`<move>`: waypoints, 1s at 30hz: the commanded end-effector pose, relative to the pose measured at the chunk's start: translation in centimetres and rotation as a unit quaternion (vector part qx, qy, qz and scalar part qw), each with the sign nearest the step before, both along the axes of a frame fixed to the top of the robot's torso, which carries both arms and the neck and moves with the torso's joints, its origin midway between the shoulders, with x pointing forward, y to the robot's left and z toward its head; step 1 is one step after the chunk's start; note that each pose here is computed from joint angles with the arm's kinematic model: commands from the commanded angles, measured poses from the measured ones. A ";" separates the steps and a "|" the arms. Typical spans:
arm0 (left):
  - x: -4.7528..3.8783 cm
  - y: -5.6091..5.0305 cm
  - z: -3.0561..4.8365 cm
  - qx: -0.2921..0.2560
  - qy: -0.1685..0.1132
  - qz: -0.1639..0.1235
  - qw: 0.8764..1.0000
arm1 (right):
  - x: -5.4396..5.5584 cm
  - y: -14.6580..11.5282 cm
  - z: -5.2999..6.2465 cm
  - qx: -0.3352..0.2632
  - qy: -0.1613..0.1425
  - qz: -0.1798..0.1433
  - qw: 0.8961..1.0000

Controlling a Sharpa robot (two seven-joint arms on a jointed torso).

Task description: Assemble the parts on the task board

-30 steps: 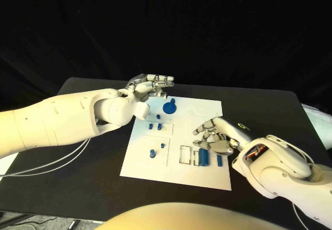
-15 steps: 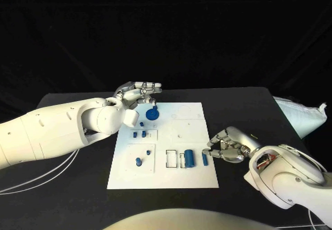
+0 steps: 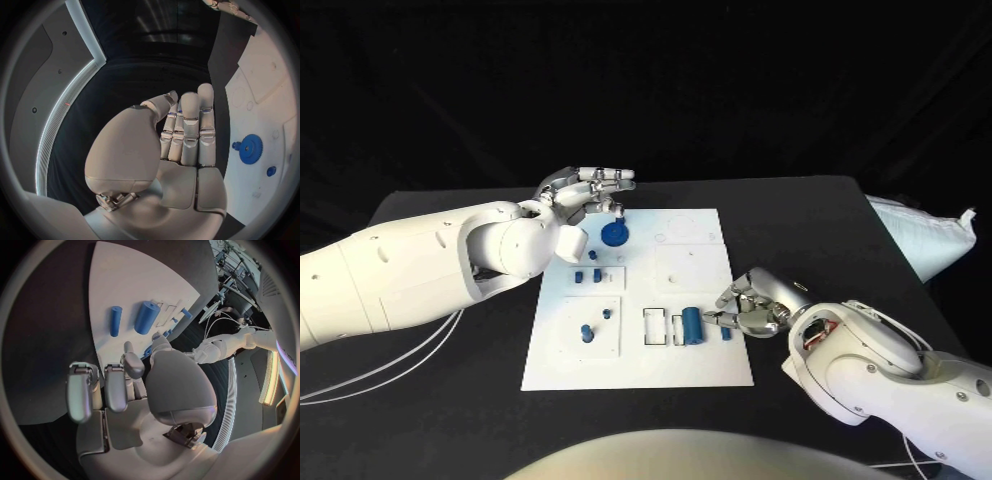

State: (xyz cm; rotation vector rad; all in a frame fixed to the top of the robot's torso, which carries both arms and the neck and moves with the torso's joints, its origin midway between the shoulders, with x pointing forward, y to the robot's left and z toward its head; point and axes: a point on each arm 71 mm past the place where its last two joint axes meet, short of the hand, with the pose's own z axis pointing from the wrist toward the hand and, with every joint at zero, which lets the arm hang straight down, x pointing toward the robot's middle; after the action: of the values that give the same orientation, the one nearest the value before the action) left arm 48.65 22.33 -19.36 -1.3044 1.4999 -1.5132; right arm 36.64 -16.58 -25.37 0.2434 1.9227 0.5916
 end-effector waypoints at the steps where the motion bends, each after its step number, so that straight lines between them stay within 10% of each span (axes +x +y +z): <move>1: -0.04 -0.3 0.08 -0.008 -0.003 -0.010 1.000 | 0.1 0.3 -0.5 -0.014 0.002 0.002 1.000; 30: -0.13 -0.4 -0.22 -0.010 -0.002 -0.011 1.000 | -0.1 2.9 -2.8 -0.059 0.046 0.057 0.996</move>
State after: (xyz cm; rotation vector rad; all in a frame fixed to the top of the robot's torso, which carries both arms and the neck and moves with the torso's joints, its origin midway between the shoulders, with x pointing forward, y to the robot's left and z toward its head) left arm 48.57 22.10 -19.72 -1.3079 1.5075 -1.5182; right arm 36.87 -13.75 -27.45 0.1450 2.0193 0.5818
